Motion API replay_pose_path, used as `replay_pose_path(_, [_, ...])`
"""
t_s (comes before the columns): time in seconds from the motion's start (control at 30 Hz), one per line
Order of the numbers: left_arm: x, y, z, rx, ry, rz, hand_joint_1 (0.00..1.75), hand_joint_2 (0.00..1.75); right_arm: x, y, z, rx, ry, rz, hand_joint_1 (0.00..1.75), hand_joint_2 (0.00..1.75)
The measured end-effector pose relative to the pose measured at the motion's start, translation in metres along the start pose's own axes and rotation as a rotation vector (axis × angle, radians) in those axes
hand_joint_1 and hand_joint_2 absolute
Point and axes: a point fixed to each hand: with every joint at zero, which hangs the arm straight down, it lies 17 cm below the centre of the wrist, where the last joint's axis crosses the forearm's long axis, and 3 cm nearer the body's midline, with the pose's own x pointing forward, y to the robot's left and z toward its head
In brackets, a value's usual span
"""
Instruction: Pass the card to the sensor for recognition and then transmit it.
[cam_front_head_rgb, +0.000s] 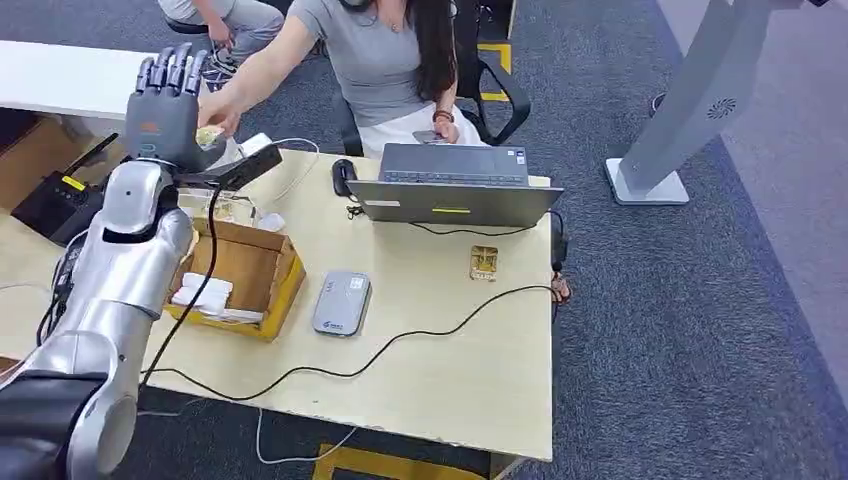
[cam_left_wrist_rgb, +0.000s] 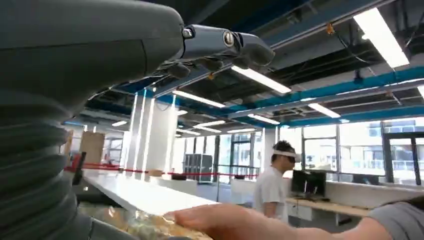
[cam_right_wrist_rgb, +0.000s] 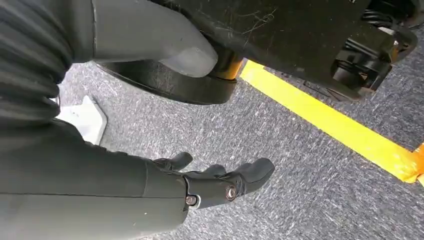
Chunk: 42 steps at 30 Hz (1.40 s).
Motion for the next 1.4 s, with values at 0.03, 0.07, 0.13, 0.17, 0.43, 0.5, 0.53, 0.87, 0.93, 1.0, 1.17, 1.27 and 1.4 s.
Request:
replay_pose_path(0.03, [0.000,-0.001,0.000,-0.003,0.000,-0.001,0.00,1.75,0.000,0.000,0.000,0.000,0.000,0.000,0.00,1.75])
replay_pose_path(0.07, [0.001,-0.003,-0.001,-0.008,0.000,0.000,0.00,1.75,0.000,0.000,0.000,0.000,-0.001,0.000,0.00,1.75])
replay_pose_path(0.13, [0.003,-0.007,-0.001,-0.020,-0.005,-0.001,0.00,1.75,0.001,0.000,0.000,0.000,-0.006,0.000,0.00,1.75])
replay_pose_path(0.17, [0.003,-0.008,0.000,-0.022,-0.005,0.002,0.00,1.75,0.001,0.000,0.000,0.000,-0.006,0.001,0.00,1.75])
replay_pose_path(0.43, [0.006,-0.017,0.004,-0.037,-0.023,0.029,1.75,1.75,0.001,0.000,0.000,0.000,-0.006,0.001,0.00,1.75])
replay_pose_path(0.5, [0.006,-0.019,0.005,-0.042,-0.025,0.035,1.75,1.75,0.001,0.000,0.000,-0.001,-0.006,0.001,0.00,1.75])
replay_pose_path(0.53, [0.006,-0.020,0.006,-0.044,-0.024,0.038,1.75,1.75,0.001,0.000,0.000,-0.002,-0.006,0.001,0.00,1.75])
replay_pose_path(0.87, [0.010,-0.023,0.008,-0.048,-0.033,0.048,1.75,1.75,0.001,0.000,0.000,-0.001,-0.005,0.000,0.00,1.75])
replay_pose_path(0.93, [0.011,-0.023,0.008,-0.048,-0.034,0.049,1.75,1.75,0.001,0.000,0.000,-0.001,-0.006,0.000,0.00,1.75])
replay_pose_path(1.0, [0.011,-0.023,0.008,-0.050,-0.033,0.053,1.75,1.75,0.001,0.000,0.000,0.000,-0.005,0.000,0.00,1.75])
replay_pose_path(1.17, [0.014,-0.028,0.012,-0.056,-0.032,0.076,1.75,1.75,0.001,0.000,0.000,0.000,-0.006,0.000,0.00,1.75])
replay_pose_path(1.27, [0.023,-0.040,0.026,-0.070,-0.049,0.117,1.75,1.75,0.000,0.000,0.000,0.000,-0.005,-0.002,0.00,1.75])
replay_pose_path(1.4, [0.036,-0.058,0.052,-0.096,-0.066,0.149,1.75,1.75,0.000,0.000,0.000,-0.001,-0.004,-0.006,0.00,1.75])
